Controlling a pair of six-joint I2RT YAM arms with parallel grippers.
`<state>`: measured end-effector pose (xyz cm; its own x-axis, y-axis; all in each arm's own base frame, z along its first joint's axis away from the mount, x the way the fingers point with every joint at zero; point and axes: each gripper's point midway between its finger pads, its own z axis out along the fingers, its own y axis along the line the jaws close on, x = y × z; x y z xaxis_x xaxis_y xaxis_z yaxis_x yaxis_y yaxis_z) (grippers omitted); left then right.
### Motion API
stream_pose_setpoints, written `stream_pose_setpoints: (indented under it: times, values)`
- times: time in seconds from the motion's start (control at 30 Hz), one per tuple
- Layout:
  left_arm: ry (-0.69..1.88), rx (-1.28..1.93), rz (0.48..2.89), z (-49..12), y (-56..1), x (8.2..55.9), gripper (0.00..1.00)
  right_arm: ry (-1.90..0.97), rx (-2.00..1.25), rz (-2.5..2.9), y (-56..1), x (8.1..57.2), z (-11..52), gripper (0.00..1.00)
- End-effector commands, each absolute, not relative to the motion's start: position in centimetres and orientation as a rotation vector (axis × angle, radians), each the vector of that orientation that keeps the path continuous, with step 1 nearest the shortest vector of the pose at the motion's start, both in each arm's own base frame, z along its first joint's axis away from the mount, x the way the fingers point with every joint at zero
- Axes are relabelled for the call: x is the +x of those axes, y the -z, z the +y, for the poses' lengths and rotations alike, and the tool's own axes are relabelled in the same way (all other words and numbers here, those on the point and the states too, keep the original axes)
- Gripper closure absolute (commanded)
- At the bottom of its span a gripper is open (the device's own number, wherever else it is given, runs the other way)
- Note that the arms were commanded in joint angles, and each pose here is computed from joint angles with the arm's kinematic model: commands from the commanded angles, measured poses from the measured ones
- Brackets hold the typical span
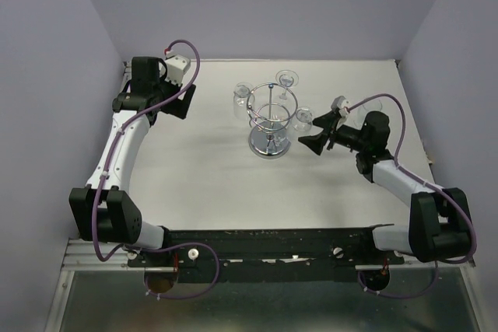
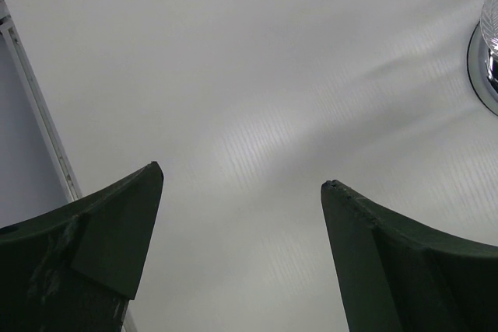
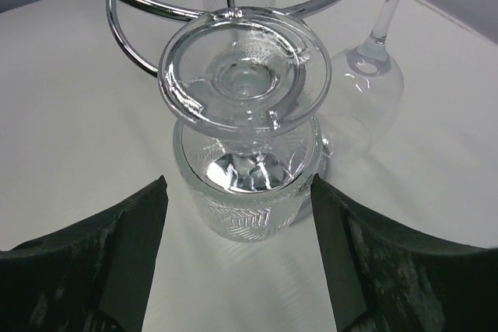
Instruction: Take the wine glass off the wine glass rack
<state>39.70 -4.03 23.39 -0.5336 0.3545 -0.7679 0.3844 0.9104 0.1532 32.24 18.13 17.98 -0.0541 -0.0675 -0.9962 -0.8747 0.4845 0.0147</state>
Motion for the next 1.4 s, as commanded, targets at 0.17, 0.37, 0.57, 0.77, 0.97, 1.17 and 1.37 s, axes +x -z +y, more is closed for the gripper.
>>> stream_pose_setpoints:
  times: [0.17,0.37,0.57,0.77,0.97,1.17,1.37]
  values:
    - [0.047,0.484,2.195,-4.1,-23.1,39.6,0.01,-0.794,-0.825,1.439,-20.0,34.3,19.5,0.18]
    - [0.038,0.491,2.205,-3.9,-22.7,39.1,0.01,-0.802,-0.83,1.451,-19.6,34.6,20.0,0.18]
    - [0.044,0.494,2.207,-4.0,-22.5,38.9,0.01,-0.803,-0.832,1.461,-19.3,34.6,20.1,0.19]
    - [0.055,0.496,2.21,-4.2,-22.3,39.0,0.01,-0.783,-0.811,1.484,-18.8,34.7,19.8,0.22]
    - [0.071,0.507,2.216,-4.5,-22.0,38.9,0.01,-0.763,-0.819,1.481,-18.6,34.1,19.5,0.32]
    - [0.093,0.518,2.218,-4.9,-21.8,38.6,0.01,-0.742,-0.795,1.492,-18.7,34.2,19.1,0.46]
    - [0.097,0.526,2.214,-5.2,-21.7,38.4,0.01,-0.71,-0.77,1.5,-19.2,34.6,18.7,0.51]
